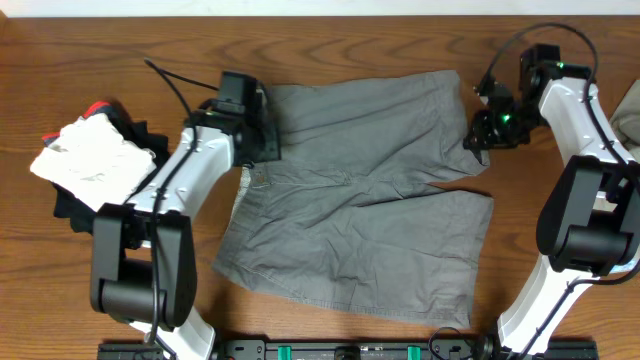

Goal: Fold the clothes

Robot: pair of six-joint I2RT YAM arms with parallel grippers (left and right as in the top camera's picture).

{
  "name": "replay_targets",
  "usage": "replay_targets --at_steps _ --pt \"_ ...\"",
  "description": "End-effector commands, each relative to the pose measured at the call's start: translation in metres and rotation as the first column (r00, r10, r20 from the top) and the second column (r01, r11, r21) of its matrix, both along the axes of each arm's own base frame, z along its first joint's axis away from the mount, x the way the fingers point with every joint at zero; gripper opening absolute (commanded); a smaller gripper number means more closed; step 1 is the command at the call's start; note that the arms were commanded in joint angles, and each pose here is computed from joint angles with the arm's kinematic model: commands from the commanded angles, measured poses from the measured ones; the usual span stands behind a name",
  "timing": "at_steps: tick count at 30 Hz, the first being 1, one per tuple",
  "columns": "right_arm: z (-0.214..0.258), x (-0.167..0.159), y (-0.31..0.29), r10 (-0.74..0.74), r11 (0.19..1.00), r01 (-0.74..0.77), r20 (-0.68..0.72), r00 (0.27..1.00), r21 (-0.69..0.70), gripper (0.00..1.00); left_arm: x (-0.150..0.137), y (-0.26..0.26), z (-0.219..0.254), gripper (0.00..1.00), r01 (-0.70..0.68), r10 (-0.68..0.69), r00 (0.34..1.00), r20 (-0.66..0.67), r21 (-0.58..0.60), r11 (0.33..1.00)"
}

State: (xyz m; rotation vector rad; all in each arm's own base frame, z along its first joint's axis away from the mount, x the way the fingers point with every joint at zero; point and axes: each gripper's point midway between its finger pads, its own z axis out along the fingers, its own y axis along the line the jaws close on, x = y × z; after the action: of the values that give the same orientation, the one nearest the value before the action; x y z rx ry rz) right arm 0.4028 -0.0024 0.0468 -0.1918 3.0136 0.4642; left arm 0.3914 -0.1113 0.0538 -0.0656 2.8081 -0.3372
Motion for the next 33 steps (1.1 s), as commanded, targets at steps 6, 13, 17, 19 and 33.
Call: replay_targets --at_steps 6,13,17,19,33 --pt "-0.036 -0.025 0.000 0.005 1.000 -0.006 -0.068 0.998 -0.015 0.02 -0.026 -0.021 -0.049 0.49 0.060 -0.056 0.990 -0.131 0.027 0.998" --pt "-0.043 -0.021 -0.029 -0.170 0.977 0.157 -0.080 0.982 -0.141 0.01 -0.048 -0.015 -0.089 0.49 0.066 -0.048 0.962 -0.271 0.058 0.996" --pt "-0.045 -0.027 -0.064 -0.305 0.914 0.269 -0.077 0.949 -0.305 0.01 -0.059 -0.011 -0.100 0.49 0.070 -0.043 0.945 -0.324 0.072 0.995" --pt "-0.045 -0.032 -0.078 -0.351 0.881 0.302 -0.073 0.934 -0.365 0.01 -0.059 -0.010 -0.102 0.48 0.070 -0.041 0.944 -0.326 0.078 0.995" --pt "-0.020 0.004 -0.057 -0.313 0.932 0.306 -0.006 0.950 -0.192 0.25 -0.010 -0.023 -0.079 0.49 0.107 -0.099 0.985 -0.145 0.053 0.993"
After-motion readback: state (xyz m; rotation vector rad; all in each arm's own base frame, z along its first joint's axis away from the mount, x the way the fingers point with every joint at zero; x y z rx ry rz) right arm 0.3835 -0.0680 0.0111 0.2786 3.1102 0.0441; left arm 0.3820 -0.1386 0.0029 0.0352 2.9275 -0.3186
